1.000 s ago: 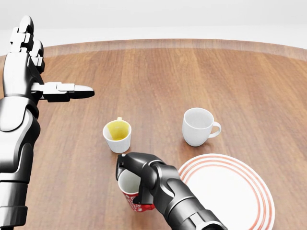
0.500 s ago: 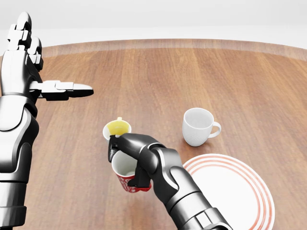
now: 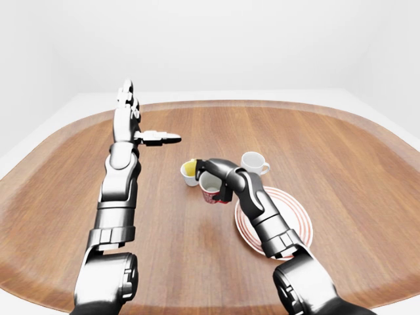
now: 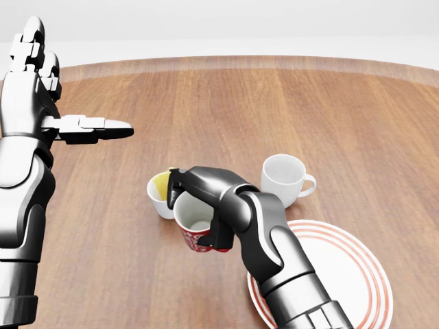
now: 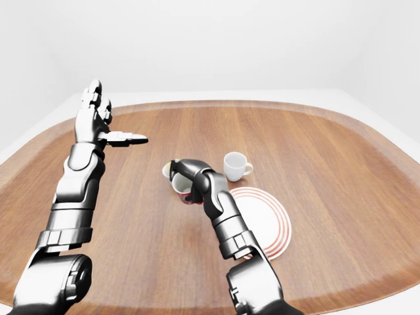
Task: Pick up the red mug and put it on the plate
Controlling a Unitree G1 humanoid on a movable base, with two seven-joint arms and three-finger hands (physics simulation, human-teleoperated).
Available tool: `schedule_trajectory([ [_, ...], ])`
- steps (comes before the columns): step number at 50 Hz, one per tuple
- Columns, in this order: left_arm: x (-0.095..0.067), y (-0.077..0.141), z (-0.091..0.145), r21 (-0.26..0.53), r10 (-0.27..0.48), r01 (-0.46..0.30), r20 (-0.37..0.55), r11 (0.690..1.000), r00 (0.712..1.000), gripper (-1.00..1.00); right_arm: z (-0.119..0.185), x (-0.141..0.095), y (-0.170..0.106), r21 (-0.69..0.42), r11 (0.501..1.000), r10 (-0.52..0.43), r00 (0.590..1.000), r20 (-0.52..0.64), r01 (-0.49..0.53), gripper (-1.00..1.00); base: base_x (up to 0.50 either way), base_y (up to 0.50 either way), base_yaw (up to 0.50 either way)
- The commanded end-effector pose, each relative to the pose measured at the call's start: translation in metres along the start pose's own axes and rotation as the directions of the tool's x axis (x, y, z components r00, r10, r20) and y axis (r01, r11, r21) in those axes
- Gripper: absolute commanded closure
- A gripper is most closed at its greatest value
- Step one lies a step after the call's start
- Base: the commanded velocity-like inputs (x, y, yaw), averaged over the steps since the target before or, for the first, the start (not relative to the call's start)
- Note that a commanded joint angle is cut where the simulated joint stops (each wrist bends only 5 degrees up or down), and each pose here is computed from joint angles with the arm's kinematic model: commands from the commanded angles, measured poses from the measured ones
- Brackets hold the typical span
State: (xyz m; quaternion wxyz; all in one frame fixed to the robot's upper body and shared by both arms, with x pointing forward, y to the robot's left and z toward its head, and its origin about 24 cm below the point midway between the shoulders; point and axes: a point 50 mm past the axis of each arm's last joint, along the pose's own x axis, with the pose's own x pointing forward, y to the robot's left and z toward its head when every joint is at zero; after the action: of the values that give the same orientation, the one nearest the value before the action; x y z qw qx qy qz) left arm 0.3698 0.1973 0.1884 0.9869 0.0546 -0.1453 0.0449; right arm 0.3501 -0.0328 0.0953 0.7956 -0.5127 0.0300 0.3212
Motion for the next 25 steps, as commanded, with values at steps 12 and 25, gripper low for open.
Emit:
schedule_trajectory([
  [12, 0.001, -0.002, 0.000, 0.003, -0.004, 0.004, -0.001, 1.000, 1.000, -1.00, -0.035, -0.023, -0.019, 0.011, 0.997, -0.074, 0.995, -0.066, 0.075, 1.00, 0.00, 0.00, 0.00],
  [25, 0.000, -0.002, 0.005, 0.003, -0.001, 0.001, 0.021, 1.000, 1.000, -1.00, -0.058, -0.040, -0.026, 0.025, 0.994, -0.107, 0.988, -0.111, 0.110, 1.00, 0.00, 0.00, 0.00],
])
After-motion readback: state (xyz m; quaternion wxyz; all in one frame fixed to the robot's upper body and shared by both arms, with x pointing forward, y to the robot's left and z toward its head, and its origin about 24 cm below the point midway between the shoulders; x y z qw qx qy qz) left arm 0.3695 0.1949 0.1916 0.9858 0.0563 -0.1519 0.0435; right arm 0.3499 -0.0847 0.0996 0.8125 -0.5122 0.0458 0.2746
